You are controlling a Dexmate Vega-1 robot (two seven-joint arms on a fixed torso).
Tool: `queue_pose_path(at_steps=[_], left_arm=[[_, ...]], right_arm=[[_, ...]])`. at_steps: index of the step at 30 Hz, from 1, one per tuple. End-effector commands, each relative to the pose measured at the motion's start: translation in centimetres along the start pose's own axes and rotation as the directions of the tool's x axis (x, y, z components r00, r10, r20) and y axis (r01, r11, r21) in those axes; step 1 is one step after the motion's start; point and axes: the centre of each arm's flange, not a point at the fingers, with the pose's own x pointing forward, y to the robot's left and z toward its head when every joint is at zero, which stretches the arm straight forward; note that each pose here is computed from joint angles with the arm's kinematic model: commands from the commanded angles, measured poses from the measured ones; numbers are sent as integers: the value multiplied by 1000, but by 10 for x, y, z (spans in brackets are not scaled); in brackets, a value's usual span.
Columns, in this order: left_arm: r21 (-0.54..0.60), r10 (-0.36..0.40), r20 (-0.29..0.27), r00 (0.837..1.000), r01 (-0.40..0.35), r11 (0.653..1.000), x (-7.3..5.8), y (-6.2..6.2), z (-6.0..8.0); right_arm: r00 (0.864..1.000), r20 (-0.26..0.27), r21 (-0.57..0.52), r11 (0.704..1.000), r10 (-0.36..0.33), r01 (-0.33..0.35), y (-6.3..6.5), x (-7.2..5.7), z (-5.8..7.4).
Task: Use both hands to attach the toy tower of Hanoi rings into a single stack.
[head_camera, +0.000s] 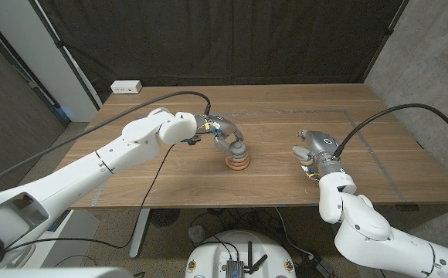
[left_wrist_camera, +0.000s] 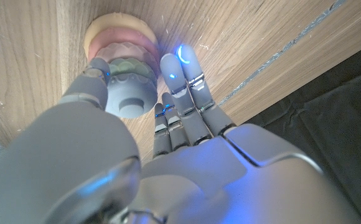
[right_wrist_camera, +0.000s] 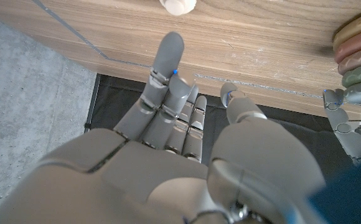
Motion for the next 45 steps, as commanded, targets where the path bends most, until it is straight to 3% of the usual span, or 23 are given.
queue_pose_path(at_steps=[1,10,23,30,45], left_arm=[[-25,2,-41,999,-3,1000,-9,-2,-8],[-125,24,-85,996,-35,992,-17,-15,-20],[-158,89,-166,982,-116,981,-42,-23,-31],[-157,119,-239,964,-159,975,-54,-30,-33],[-222,146,-333,932,-228,948,-73,-51,-40]], right_arm=[[1000,1,0,1000,3,-3,1,1,0],[1000,5,11,1000,-8,8,1,3,-2],[1000,27,3,1000,9,-9,2,9,2],[999,40,4,1000,11,-11,2,12,3],[999,46,10,1000,23,-23,4,16,2]])
